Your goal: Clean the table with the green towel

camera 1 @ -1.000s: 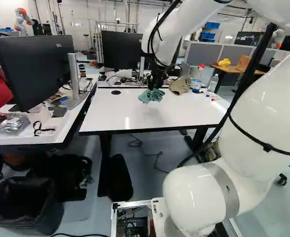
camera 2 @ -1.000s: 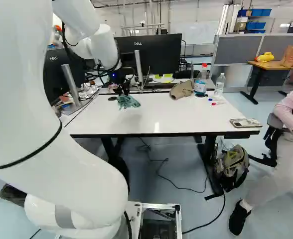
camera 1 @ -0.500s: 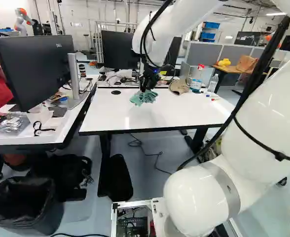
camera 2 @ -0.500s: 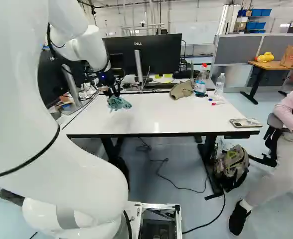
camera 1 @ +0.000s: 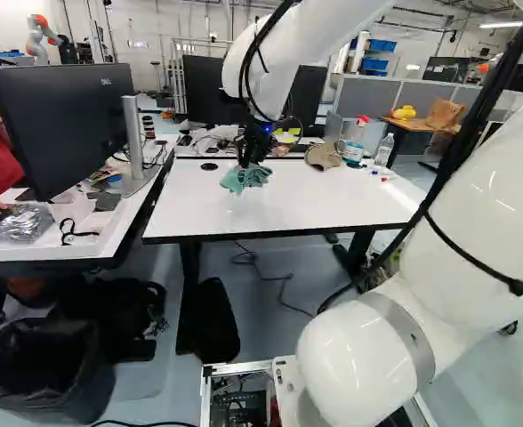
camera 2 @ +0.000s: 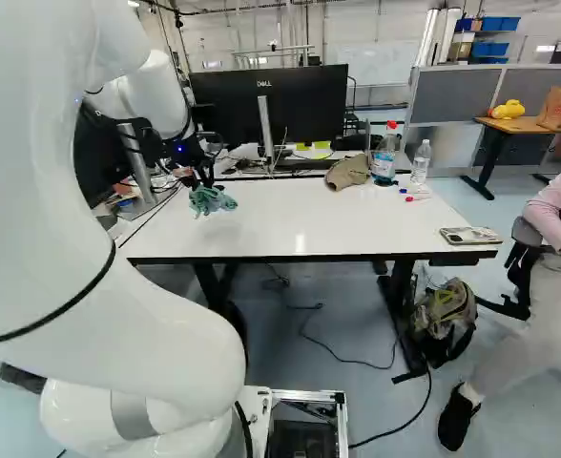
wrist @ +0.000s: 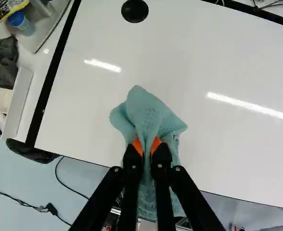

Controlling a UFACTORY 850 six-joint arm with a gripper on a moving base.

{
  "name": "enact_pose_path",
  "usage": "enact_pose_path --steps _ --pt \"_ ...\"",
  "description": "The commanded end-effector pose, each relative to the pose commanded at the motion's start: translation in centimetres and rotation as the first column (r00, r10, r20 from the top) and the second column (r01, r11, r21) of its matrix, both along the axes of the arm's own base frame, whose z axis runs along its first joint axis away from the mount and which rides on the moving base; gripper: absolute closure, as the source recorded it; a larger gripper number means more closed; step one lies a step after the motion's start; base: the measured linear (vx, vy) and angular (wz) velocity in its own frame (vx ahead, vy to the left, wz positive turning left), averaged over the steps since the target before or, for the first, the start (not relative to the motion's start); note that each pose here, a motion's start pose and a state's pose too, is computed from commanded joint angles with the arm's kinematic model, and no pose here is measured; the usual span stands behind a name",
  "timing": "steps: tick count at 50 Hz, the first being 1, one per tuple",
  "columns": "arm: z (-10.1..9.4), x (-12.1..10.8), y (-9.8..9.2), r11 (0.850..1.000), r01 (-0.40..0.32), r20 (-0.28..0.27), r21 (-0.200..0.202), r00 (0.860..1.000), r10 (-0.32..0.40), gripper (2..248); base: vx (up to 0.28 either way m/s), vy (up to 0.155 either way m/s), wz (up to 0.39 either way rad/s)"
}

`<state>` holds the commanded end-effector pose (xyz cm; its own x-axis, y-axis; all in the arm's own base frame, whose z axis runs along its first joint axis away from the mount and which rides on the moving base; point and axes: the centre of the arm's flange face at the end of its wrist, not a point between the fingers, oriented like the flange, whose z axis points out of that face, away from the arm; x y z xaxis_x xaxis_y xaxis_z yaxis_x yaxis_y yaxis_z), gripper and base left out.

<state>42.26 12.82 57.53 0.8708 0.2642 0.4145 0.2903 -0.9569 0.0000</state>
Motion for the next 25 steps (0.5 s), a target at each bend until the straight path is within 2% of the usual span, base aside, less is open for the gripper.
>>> enact_pose_path --steps 9,15,16,21,22,25 --pt "0.0 -0.2 1.1 1.000 -0.026 0.000 0.000 1.000 0.026 212 0.000 0.000 0.000" --pt "0.0 -0.2 1.2 1.000 -0.028 0.000 0.000 1.000 0.028 212 0.000 0.000 0.000" --pt "0.0 -0.2 1.2 1.000 -0.028 0.000 0.000 1.000 0.028 196 0.000 0.000 0.000" --pt "0.0 -0.2 1.2 1.000 -0.028 0.000 0.000 1.000 0.028 196 0.000 0.000 0.000" --pt "0.0 -0.2 1.2 1.000 -0.028 0.000 0.000 1.000 0.028 163 0.000 0.000 0.000" --pt "0.0 -0.2 1.2 1.000 -0.028 0.000 0.000 1.000 0.028 163 0.000 0.000 0.000"
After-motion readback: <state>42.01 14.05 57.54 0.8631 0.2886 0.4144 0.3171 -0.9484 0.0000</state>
